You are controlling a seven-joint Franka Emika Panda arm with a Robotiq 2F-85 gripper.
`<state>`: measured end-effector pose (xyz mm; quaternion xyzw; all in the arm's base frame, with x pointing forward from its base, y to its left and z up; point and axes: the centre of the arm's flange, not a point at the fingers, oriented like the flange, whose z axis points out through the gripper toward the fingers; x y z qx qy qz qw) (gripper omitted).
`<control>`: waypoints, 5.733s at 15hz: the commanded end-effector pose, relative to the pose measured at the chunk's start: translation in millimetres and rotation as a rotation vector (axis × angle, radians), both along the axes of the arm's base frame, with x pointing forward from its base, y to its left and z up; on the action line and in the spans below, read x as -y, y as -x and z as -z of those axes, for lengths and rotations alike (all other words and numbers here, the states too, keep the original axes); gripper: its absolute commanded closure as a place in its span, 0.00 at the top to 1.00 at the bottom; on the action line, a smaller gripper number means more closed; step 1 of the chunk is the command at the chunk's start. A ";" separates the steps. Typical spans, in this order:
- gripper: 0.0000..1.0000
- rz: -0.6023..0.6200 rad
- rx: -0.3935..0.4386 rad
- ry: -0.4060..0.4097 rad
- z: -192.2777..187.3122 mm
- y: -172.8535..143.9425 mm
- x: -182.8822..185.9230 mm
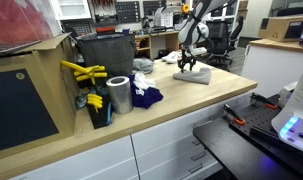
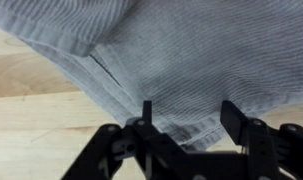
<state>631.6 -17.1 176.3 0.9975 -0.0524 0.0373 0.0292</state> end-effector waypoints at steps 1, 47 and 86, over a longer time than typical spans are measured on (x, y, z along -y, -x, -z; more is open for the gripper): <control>0.46 -0.015 -0.025 0.010 5.9 -8.0 -1.5; 1.00 -0.368 -0.028 0.153 -54.3 -30.7 -58.5; 0.00 -0.022 -0.228 0.036 17.9 114.7 -81.1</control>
